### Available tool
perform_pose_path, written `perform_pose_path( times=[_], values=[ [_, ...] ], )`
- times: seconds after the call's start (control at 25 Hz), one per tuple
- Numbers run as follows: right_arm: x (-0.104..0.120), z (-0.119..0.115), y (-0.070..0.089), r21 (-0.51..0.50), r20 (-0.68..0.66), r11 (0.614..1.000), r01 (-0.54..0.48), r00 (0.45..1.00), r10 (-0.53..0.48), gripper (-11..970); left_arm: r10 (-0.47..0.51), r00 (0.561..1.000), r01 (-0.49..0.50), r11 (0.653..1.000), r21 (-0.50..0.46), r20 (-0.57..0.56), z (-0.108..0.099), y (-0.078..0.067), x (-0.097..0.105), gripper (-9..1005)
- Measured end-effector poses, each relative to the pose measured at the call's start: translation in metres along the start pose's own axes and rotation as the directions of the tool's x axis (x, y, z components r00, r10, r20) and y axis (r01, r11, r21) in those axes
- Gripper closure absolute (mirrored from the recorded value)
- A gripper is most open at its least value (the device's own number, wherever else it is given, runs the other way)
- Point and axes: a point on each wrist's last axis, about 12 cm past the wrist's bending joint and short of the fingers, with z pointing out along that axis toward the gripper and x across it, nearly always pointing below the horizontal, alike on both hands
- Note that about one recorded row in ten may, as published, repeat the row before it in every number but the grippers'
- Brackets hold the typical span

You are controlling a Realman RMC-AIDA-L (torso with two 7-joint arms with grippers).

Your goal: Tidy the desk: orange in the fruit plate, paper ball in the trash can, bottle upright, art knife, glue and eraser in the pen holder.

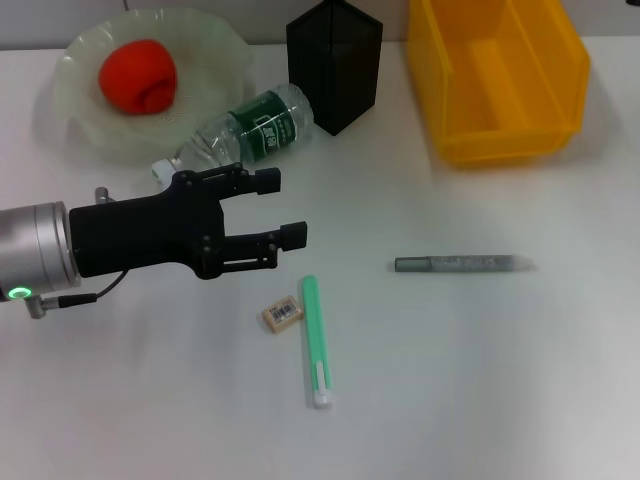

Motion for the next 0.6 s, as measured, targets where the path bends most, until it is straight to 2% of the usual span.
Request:
perform_pose_path(
  times=[0.16,0.4,0.6],
  values=[
    [0.006,0.021,-0.009,0.031,0.006,0.998,-0.063,0.998,0.063,518,0.005,1.0,-0.005,1.0,0.006,0.001,0.002,0.001,-0.002,197],
    [0.006,0.053,-0.017,0.114,-0.011,0.99,-0.08,0.997,0.082,517,0.005,1.0,-0.005,1.0,0.008,0.002,0.003,0.001,-0.002,197],
    [0.005,0.077,-0.013,0.134,-0.045,0.989,-0.066,0.996,0.073,517,0.001,1.0,-0.001,1.0,0.01,0.003,0.003,0.0,-0.002,196]
  ],
)
